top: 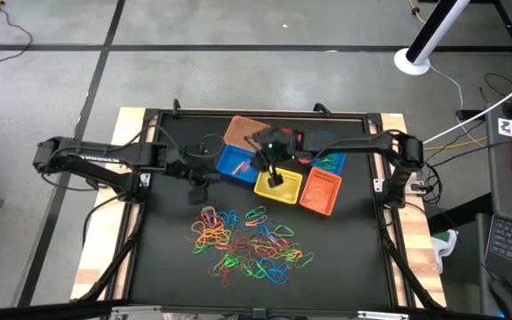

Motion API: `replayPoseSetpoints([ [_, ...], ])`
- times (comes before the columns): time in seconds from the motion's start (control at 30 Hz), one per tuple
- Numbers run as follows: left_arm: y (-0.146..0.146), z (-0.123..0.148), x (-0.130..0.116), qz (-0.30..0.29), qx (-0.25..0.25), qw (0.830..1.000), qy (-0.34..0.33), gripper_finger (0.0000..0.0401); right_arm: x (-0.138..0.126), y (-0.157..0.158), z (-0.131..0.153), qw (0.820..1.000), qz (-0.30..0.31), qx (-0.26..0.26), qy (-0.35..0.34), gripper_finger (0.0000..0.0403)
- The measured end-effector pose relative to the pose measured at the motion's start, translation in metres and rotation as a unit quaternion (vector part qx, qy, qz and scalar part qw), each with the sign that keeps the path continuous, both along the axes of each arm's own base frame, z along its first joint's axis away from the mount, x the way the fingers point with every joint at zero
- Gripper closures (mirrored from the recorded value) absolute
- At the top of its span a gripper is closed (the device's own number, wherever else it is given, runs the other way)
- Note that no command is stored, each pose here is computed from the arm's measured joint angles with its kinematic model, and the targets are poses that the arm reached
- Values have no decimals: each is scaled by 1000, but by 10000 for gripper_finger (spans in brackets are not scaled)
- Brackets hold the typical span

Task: Sort rubber bands into baskets
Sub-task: Put the orange rubber band into the left blue basket

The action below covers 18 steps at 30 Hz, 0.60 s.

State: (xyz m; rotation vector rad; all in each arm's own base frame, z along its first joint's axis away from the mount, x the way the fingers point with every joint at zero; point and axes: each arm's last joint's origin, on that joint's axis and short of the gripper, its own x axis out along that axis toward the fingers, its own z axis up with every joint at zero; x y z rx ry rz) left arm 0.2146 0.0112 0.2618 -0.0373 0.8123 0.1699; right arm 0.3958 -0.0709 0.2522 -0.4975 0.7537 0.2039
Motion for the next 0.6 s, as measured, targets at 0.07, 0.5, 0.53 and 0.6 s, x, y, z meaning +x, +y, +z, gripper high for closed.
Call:
replayPoseSetpoints([
  [0.07,-3,-2,-2,3,-9,1000,15,264,-2,-8,0,1000,7,14,-3,402],
  [0.5,-10,-6,-2,10,-29,999,31,264,17,-23,-20,998,19,30,-47,394],
  [0.53,-10,-6,-2,10,-29,999,32,264,18,-23,-24,998,19,31,-42,387],
  [0.6,-10,-6,-2,11,-30,999,30,264,19,-25,-30,999,12,28,-33,368],
])
